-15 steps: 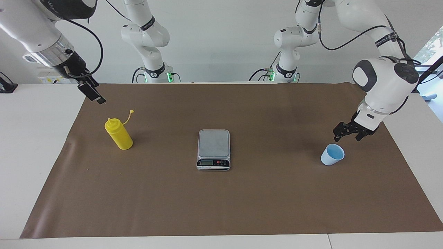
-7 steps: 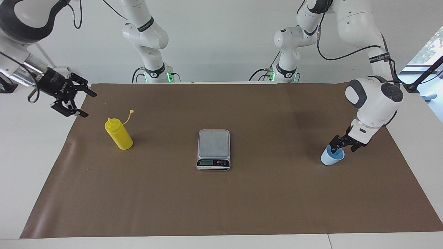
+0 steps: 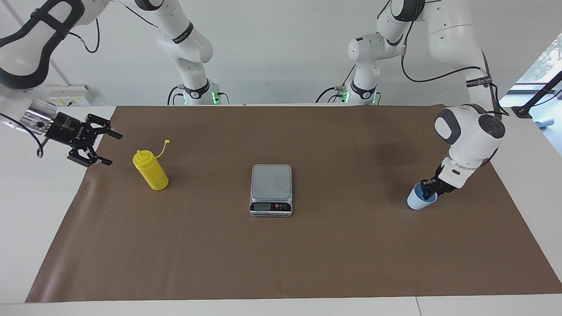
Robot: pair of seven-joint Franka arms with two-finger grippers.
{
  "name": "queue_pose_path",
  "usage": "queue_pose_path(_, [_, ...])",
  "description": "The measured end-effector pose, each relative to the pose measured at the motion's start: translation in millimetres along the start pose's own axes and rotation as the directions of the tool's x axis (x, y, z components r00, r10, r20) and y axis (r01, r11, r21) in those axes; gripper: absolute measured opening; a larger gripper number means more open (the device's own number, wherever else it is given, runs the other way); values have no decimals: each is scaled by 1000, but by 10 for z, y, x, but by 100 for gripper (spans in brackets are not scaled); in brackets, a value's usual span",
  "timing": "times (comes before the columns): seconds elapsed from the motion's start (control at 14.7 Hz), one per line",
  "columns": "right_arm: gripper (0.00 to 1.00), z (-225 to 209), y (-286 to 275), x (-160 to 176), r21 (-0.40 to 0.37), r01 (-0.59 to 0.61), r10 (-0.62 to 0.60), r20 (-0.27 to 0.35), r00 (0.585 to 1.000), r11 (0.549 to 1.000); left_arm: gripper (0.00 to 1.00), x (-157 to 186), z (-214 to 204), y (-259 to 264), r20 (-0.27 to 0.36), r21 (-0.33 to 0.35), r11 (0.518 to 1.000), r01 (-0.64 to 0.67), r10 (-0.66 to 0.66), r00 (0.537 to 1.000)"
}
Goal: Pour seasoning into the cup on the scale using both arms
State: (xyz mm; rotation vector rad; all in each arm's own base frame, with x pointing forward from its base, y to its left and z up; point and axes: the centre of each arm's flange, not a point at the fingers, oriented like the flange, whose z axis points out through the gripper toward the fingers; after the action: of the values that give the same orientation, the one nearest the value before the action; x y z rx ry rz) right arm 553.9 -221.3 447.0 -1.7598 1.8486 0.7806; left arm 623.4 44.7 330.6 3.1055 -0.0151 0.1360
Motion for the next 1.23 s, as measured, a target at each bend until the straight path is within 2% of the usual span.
queue_pose_path(0.14, [100, 161, 6, 408, -52, 18, -13, 81, 997, 999, 4, -19, -84, 28, 11, -2, 1000, -4, 4, 1000])
queue_pose_path(0.27, [100, 330, -34, 738, -86, 58, -45, 148, 988, 995, 4, -67, -260, 97, 36, -4, 1000, -14, 15, 999])
queue_pose_path(0.48, [100, 480, -133, 896, -105, 83, -64, 174, 983, 991, 4, -167, -705, 342, 56, -3, 1000, -26, 26, 998])
queue_pose_path(0.68, [100, 527, -244, 924, -93, 92, -72, 195, 978, 991, 4, -247, -930, 1248, 37, -5, 999, 31, -31, 999])
queue_pose_path(0.89, [100, 743, -332, 1109, -98, 89, -64, 236, 970, 991, 4, -441, -859, 2379, 19, -24, 998, 60, -60, 998])
queue_pose_path(1.23, [100, 1168, -318, 1436, -123, 99, -61, 278, 959, 988, 4, -730, -756, 3712, -12, -29, 985, 171, -171, 985])
